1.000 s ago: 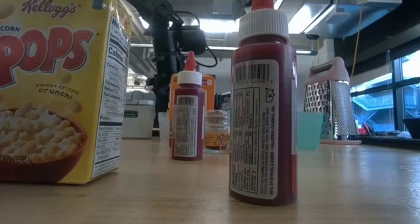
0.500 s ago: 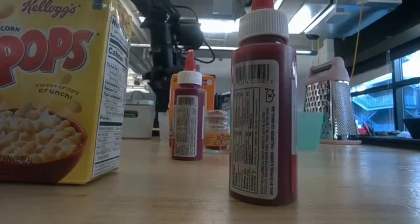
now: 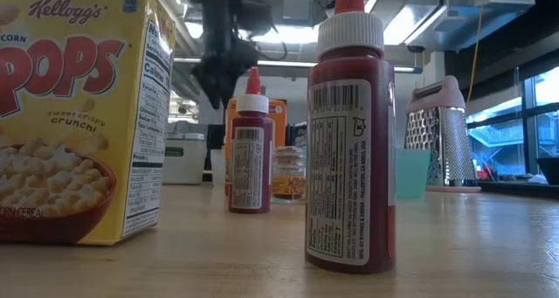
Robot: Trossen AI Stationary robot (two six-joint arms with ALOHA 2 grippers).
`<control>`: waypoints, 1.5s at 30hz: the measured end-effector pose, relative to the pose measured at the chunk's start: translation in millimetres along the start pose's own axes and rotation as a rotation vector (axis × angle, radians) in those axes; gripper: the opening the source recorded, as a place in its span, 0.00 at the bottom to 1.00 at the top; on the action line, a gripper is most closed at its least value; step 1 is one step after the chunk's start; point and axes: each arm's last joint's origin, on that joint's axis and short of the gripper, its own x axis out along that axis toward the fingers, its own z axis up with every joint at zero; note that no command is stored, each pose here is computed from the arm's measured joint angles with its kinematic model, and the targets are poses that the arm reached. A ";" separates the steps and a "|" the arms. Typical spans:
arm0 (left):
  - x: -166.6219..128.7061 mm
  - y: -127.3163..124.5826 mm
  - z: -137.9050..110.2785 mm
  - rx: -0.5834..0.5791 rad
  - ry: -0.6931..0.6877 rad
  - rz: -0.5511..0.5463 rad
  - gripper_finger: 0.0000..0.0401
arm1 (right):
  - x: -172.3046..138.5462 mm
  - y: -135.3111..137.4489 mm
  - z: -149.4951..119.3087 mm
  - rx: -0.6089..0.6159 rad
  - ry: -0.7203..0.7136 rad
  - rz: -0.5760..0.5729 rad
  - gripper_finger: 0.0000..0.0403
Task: Pick & Place Kitchen Items
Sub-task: Put the orange cereal box into the blue bin
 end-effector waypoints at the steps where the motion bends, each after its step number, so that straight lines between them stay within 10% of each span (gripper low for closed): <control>1: -6.1 0.8 -1.2 -0.020 0.020 -0.007 0.50 | 0.0 0.4 -0.1 0.000 0.005 0.012 0.74; 9: -42.8 -3.9 -18.3 -0.079 0.199 -0.071 0.50 | 0.0 1.2 -0.9 0.014 0.022 0.045 0.74; 27: -106.1 -75.6 -84.3 -0.047 0.092 -0.200 0.50 | 32.9 19.2 -11.6 -0.049 0.111 0.010 0.75; 45: -109.8 -88.4 -92.8 0.286 -0.010 -0.130 0.75 | 57.6 51.4 8.8 0.058 0.068 0.269 0.75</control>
